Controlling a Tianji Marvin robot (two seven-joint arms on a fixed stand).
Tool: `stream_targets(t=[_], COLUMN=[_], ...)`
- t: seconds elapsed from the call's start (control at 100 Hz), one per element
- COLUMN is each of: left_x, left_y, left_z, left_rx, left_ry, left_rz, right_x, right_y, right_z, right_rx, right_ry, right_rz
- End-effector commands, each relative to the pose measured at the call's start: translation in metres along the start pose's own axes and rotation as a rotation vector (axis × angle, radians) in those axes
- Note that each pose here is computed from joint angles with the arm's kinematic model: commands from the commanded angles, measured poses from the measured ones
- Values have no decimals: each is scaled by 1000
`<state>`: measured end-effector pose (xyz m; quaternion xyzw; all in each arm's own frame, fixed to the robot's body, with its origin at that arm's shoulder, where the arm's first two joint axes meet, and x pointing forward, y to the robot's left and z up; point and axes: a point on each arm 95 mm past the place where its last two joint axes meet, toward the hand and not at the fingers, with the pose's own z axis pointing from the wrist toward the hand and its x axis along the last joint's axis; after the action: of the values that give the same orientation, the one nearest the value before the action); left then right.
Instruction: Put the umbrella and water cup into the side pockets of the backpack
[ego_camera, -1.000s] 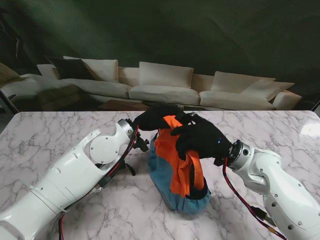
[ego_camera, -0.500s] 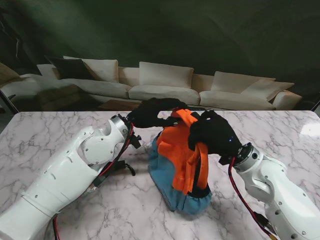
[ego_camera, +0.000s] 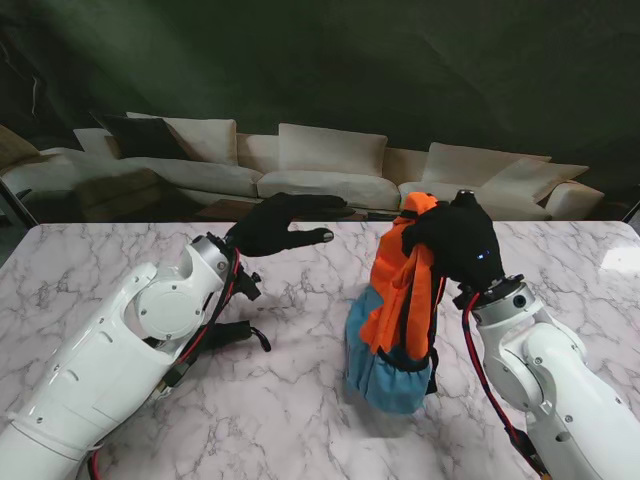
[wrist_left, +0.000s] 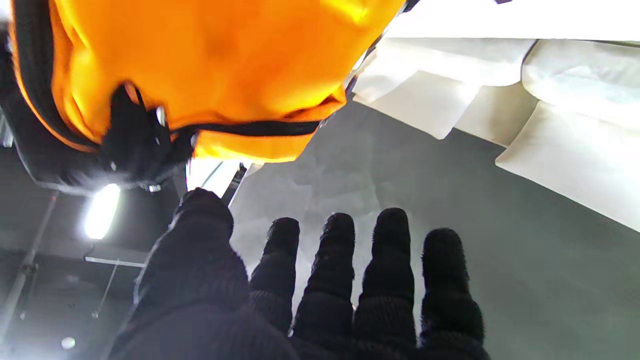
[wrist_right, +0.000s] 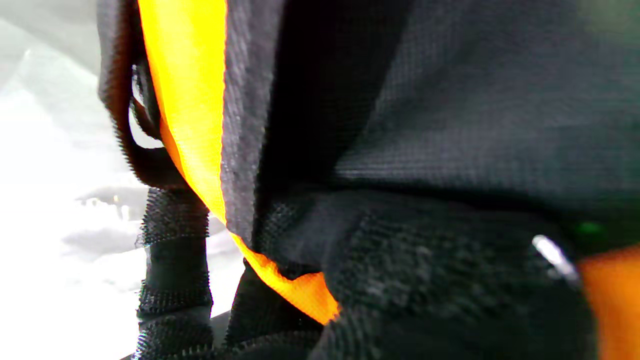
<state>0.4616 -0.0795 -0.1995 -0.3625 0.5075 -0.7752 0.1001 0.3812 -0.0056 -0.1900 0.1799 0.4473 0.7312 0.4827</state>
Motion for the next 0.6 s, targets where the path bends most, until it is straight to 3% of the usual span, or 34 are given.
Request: stream_targets(t=[0.0, 0.13, 0.35, 0.59], left_x=[1, -1, -6, -11], left_y=[5, 9, 8, 5], left_z=[-2, -2, -6, -10], left_rx=[-39, -53, -47, -34], left_ry=[11, 11, -1, -14], left_rz=[3, 0, -3, -6], right_x=[1, 1, 5, 12], right_y=[9, 6, -5, -4], right_z=[10, 14, 16, 20], right_rx=[-30, 4, 126, 145], right_ry=[8, -28, -11, 4], right_rz=[-13, -53, -24, -19])
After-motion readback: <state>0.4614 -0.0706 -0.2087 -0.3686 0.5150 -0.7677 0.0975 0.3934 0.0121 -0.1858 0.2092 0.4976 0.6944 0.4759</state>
